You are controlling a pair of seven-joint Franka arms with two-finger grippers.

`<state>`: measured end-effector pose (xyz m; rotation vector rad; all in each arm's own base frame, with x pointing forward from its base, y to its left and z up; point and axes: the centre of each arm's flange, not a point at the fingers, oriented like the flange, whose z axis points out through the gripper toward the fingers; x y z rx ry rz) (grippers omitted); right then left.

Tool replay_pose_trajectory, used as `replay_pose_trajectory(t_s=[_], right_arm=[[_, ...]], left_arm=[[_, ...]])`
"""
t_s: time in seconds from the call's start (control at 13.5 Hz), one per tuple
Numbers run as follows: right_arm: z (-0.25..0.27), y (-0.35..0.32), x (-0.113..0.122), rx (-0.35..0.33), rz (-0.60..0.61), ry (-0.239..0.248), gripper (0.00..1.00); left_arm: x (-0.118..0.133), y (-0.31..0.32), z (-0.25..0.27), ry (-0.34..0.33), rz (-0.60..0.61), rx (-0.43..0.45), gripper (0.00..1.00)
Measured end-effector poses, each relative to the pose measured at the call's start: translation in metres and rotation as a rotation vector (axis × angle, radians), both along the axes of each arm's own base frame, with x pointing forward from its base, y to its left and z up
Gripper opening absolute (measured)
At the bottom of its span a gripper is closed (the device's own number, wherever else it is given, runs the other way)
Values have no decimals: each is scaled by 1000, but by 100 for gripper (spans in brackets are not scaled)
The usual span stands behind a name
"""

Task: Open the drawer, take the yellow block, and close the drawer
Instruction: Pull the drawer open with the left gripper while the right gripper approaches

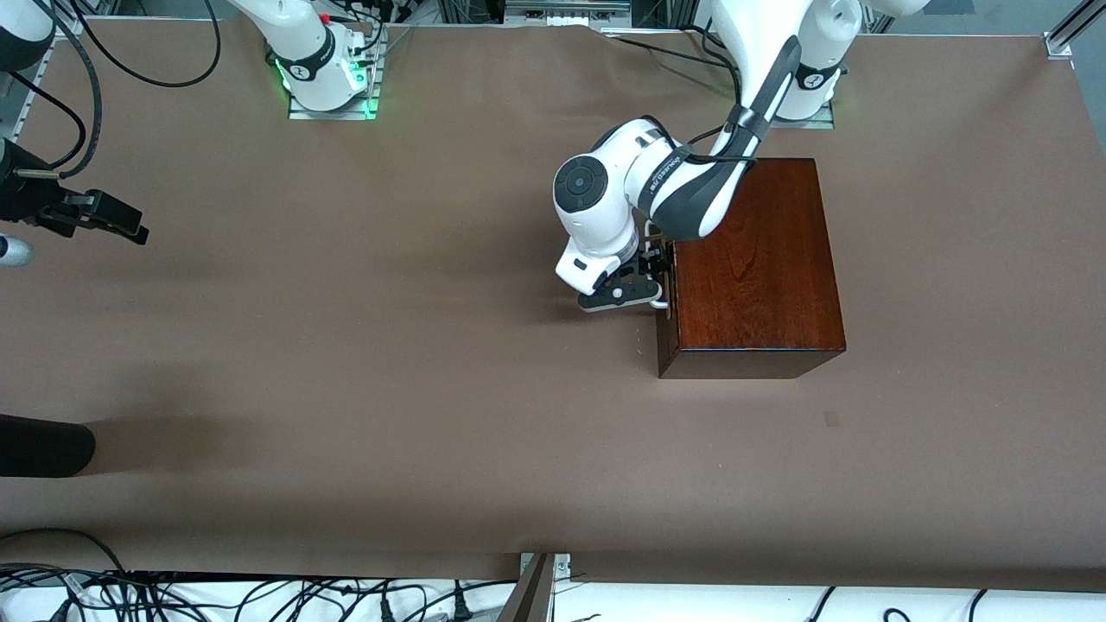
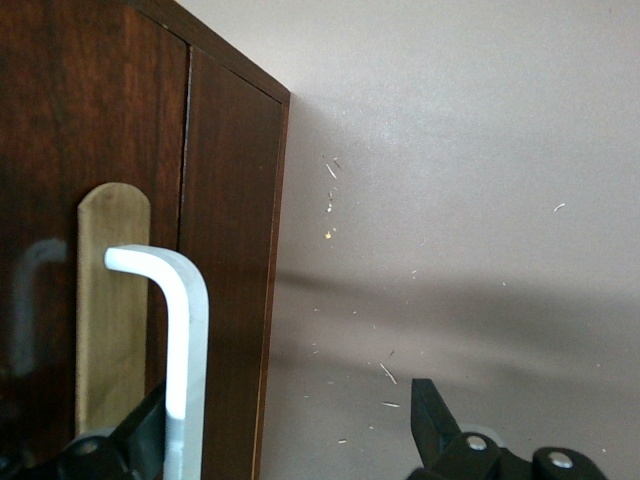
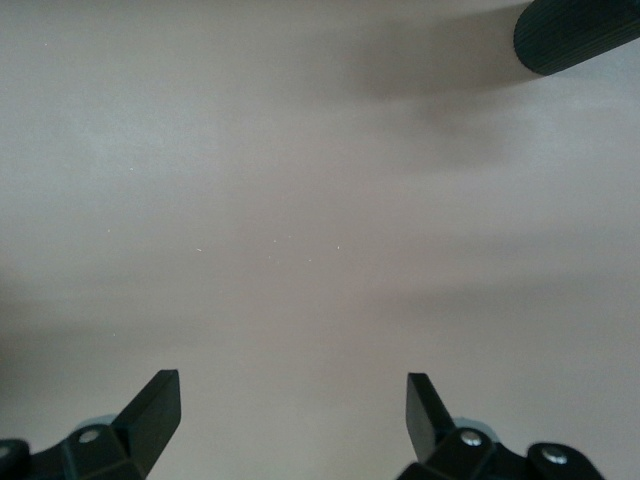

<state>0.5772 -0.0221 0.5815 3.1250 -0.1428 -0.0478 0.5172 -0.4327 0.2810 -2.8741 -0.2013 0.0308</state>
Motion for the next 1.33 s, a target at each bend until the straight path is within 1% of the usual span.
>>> replay_pose_trajectory(t_s=[0.44, 0.59, 0.74, 1.33], right_arm=[[0, 0, 0, 0, 0, 0, 100], [0, 0, 0, 0, 0, -1, 100], [0, 0, 0, 0, 0, -1, 100], [0, -1, 0, 0, -2, -1, 100]], left_arm=[[-10, -42, 2, -51, 19, -40, 100], [-11, -59, 7, -57, 17, -74, 100], [-15, -79, 10, -78, 19, -123, 100], [-18, -90, 6, -104, 31, -114, 100]])
